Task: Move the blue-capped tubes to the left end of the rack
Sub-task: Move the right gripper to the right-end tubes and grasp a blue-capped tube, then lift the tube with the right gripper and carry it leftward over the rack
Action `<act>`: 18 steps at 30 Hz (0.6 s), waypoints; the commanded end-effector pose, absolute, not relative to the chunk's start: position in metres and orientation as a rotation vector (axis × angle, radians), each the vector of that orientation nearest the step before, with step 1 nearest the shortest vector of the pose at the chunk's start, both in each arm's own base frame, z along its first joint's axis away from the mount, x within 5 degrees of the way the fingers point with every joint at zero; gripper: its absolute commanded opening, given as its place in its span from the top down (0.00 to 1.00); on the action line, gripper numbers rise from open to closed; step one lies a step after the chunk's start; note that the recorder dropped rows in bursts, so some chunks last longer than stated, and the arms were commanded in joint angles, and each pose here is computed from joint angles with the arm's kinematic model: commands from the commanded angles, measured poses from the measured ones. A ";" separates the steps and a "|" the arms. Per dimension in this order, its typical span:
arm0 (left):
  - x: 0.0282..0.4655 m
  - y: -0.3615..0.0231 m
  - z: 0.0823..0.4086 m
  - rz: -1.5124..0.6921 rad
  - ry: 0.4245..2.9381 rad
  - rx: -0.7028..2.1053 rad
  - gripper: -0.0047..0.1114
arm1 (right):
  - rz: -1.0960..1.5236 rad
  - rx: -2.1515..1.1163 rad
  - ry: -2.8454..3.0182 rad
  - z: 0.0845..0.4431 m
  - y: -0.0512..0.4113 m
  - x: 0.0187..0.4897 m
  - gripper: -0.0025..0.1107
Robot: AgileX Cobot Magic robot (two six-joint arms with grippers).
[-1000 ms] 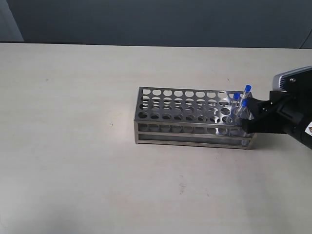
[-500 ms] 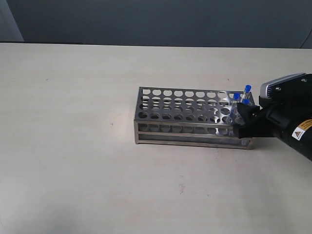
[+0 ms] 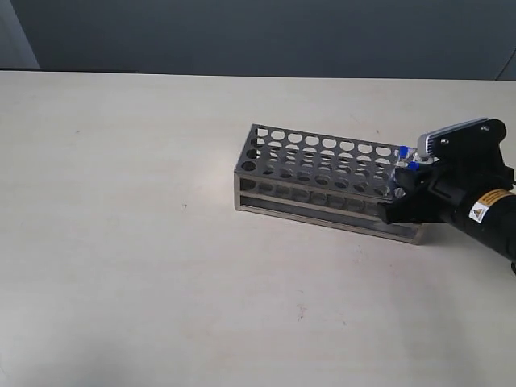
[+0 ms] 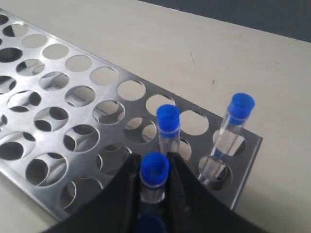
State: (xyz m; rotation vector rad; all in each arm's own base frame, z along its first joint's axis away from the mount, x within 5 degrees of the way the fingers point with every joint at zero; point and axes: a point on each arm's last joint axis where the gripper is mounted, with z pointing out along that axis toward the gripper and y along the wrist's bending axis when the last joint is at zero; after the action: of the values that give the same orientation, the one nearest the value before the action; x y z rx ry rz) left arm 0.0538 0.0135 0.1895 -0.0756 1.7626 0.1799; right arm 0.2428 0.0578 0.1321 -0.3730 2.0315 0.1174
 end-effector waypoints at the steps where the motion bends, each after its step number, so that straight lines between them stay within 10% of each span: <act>1: 0.054 0.013 0.190 0.176 1.749 -0.070 0.96 | 0.116 -0.353 2.020 0.146 0.056 0.240 0.97; 18: 0.054 0.013 0.190 0.176 1.751 -0.070 0.96 | 0.149 -0.277 1.849 0.203 0.052 0.223 0.98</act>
State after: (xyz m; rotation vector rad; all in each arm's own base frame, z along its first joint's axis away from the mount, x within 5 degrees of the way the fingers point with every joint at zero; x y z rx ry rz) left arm 0.0538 0.0135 0.1895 -0.0756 1.7626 0.1799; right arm 0.2246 0.0527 0.1963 -0.2970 1.8788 0.1390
